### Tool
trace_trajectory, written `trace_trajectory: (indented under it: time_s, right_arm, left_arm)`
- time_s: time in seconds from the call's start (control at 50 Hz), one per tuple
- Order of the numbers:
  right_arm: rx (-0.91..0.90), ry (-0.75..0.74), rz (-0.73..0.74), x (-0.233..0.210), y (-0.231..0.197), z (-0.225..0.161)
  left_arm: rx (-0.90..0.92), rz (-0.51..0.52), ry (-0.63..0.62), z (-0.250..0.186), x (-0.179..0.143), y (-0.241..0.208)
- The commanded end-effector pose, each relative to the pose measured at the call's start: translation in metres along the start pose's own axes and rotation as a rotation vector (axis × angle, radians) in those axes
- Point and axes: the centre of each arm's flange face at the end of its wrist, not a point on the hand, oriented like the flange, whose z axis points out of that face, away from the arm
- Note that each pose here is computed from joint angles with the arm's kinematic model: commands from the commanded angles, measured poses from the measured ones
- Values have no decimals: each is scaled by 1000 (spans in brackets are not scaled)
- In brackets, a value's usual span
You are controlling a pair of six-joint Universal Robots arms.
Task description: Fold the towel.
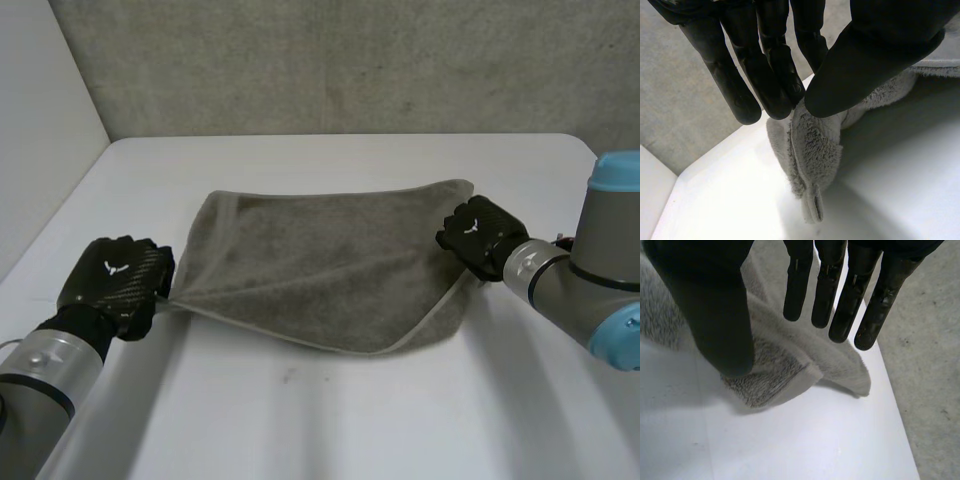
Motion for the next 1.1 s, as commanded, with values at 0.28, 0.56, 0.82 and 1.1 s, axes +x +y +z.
trace_trajectory:
  time_s: [0.28, 0.56, 0.82, 1.1]
  right_arm:
    - [-27, 79, 73, 24, 14, 1]
    - [216, 524, 208, 180, -96, -162]
    - [-14, 286, 237, 152, -56, -149]
    - [-222, 116, 114, 86, -30, -36]
  left_arm:
    - [35, 5, -44, 9, -14, -10]
    - [432, 85, -200, -11, -69, -166]
    - [185, 42, -113, 0, -72, -162]
    - [-229, 156, 86, 115, -42, -41]
